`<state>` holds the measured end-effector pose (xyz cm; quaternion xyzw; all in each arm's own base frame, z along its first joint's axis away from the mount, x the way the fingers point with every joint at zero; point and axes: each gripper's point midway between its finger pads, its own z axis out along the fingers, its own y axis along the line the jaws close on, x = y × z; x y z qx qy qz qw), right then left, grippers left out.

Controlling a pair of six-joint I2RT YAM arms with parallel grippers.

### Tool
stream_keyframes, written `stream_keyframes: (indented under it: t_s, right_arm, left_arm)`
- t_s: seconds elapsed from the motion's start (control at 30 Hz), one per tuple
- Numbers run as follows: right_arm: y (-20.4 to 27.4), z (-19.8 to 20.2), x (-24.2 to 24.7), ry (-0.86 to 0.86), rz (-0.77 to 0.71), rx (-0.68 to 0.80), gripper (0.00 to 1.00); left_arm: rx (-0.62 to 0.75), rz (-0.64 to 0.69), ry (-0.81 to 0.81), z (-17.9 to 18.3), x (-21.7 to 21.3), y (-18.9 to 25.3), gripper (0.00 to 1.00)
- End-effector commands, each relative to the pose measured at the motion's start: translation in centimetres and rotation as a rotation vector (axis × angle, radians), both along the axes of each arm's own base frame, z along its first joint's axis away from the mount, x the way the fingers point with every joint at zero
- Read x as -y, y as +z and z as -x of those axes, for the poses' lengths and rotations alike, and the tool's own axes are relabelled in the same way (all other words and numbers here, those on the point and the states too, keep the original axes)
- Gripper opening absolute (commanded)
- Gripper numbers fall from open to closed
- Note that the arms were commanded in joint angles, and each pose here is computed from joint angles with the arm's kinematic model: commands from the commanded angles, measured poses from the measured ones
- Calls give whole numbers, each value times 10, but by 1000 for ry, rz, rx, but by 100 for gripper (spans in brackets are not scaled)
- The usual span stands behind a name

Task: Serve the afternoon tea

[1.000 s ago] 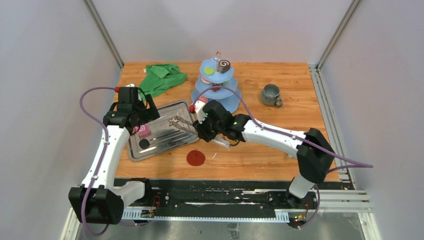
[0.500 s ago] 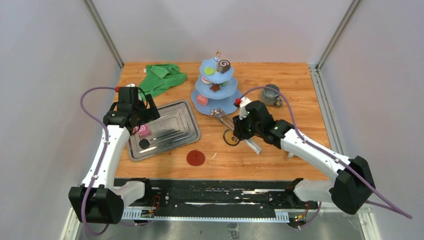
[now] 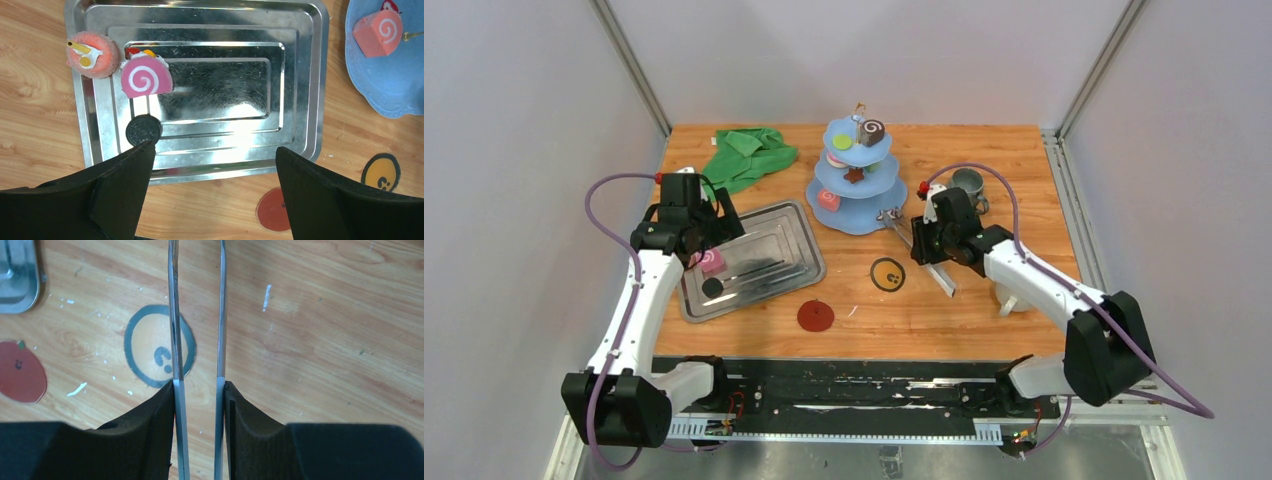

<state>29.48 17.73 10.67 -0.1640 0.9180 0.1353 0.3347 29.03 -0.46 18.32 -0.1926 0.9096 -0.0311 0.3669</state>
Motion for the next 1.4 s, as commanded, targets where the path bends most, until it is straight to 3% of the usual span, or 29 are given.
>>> stream_keyframes:
  t_s: [0.0, 0.77, 1.37]
  right_arm:
    - [22, -40, 3, -70, -36, 91, 14]
    - [6, -140, -42, -50, -146, 151, 13]
    - [-22, -165, -75, 27, -204, 102, 17]
  left_arm:
    - [44, -14, 6, -5, -5, 12, 95]
    - [24, -27, 26, -3, -12, 9, 95]
    - [16, -27, 32, -4, -13, 6, 95]
